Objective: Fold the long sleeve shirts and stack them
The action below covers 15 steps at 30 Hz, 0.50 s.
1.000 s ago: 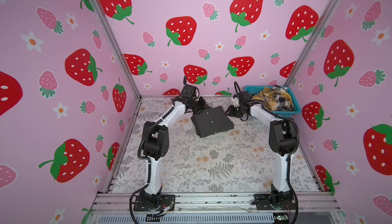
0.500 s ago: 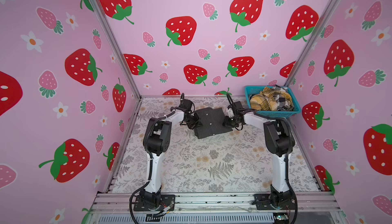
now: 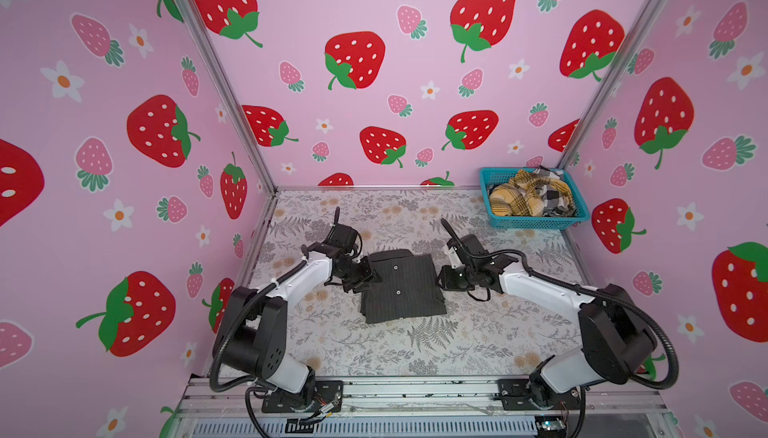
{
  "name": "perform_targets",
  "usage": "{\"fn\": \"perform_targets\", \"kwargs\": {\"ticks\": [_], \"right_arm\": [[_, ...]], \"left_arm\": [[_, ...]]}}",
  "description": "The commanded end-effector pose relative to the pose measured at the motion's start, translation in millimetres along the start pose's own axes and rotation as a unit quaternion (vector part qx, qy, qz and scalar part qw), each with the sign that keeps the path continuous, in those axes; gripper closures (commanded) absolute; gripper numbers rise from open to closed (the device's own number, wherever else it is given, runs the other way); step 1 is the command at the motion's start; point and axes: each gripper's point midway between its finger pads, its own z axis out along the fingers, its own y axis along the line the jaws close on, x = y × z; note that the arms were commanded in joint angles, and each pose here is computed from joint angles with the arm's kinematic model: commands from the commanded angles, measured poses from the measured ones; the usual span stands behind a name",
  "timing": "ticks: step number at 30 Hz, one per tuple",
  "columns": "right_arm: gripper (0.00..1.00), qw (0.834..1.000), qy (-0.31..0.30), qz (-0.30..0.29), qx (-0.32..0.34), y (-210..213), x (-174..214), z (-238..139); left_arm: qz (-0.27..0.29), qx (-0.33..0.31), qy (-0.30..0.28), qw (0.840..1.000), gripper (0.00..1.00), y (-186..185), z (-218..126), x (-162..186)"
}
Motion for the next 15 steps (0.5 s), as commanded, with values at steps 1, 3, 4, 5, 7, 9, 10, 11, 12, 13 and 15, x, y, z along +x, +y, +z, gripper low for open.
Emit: {"fn": "perform_targets", "kwargs": {"ticks": [1, 3, 4, 5, 7, 9, 10, 11, 12, 13, 15], "right_arm": [[0.74, 1.000, -0.015, 0.003, -0.002, 8, -20, 5], [0.76, 1.000, -0.011, -0.005, -0.015, 18, -31, 19], [0.77, 1.000, -0.011, -0.008, -0.018, 21, -36, 24], [0.77, 1.000, -0.012, -0.010, -0.018, 23, -42, 32], [0.78, 1.000, -0.010, -0.016, -0.016, 26, -52, 46], [0.79, 1.000, -0.016, -0.022, -0.004, 25, -68, 60], [0.79, 1.000, -0.017, -0.023, 0.000, 25, -73, 66], [0.80, 1.000, -0.016, -0.021, 0.004, 22, -79, 72], [0.80, 1.000, -0.012, -0.018, 0.008, 19, -82, 80], [0.81, 1.000, -0.008, -0.015, 0.010, 16, -84, 87], [0.82, 1.000, 0.000, -0.011, 0.015, 10, -87, 101]], "left_arm": [[0.001, -0.024, 0.041, 0.999, 0.67, 14, -8, 38], [-0.011, -0.005, 0.061, 0.998, 0.74, 13, -7, 58], [-0.016, 0.001, 0.067, 0.998, 0.77, 14, -6, 64], [-0.022, 0.007, 0.073, 0.997, 0.81, 15, -3, 71], [-0.031, 0.014, 0.081, 0.996, 0.83, 20, 4, 78], [-0.034, 0.001, 0.078, 0.996, 0.87, 30, 9, 76], [-0.035, -0.004, 0.078, 0.996, 0.88, 33, 13, 74], [-0.038, -0.003, 0.078, 0.996, 0.89, 36, 17, 69], [-0.041, -0.005, 0.080, 0.996, 0.90, 40, 22, 65], [-0.048, -0.013, 0.083, 0.995, 0.92, 46, 27, 61], [-0.056, -0.020, 0.092, 0.994, 0.93, 56, 37, 52]]}}
